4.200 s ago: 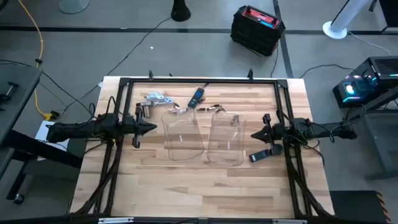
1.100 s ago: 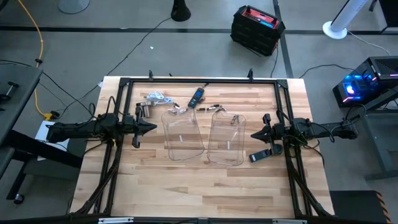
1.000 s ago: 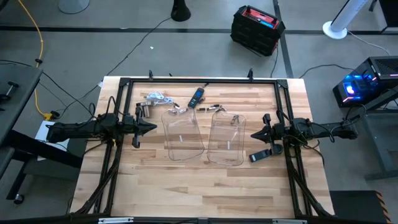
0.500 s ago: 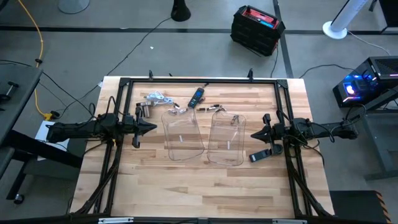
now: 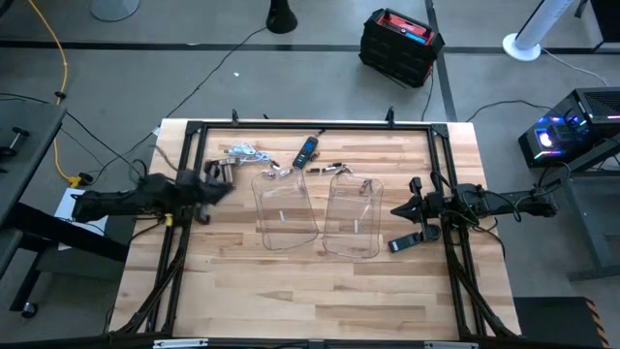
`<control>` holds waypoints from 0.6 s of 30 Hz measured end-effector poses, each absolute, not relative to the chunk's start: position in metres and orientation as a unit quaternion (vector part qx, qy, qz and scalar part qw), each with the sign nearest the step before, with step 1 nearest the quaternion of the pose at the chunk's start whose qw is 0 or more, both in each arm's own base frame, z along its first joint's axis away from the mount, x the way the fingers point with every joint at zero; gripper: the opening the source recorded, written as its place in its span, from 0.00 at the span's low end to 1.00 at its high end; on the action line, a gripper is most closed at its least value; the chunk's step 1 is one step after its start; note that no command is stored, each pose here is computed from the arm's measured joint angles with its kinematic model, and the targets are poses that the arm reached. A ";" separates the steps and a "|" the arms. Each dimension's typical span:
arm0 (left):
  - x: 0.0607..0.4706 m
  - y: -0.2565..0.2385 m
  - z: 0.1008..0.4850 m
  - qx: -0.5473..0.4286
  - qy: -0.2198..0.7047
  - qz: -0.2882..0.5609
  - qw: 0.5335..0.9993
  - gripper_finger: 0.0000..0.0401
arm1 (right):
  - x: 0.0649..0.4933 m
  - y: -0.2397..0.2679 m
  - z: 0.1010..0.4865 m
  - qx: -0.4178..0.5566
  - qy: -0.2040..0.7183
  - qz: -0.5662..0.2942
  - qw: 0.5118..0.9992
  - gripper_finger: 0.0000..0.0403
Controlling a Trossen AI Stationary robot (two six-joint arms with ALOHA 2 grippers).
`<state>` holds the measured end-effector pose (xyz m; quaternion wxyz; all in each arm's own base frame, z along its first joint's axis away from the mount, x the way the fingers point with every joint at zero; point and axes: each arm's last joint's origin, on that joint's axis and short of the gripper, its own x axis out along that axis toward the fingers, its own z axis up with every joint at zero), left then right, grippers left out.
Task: Sort batteries
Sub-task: Put the silver battery into the left transparent bin
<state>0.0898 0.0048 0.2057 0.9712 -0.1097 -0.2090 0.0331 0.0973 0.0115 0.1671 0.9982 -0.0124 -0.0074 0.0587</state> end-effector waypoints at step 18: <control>0.184 0.017 0.360 -0.248 -0.007 0.106 0.963 0.00 | 0.097 0.009 0.172 0.019 -0.032 0.009 0.999 0.00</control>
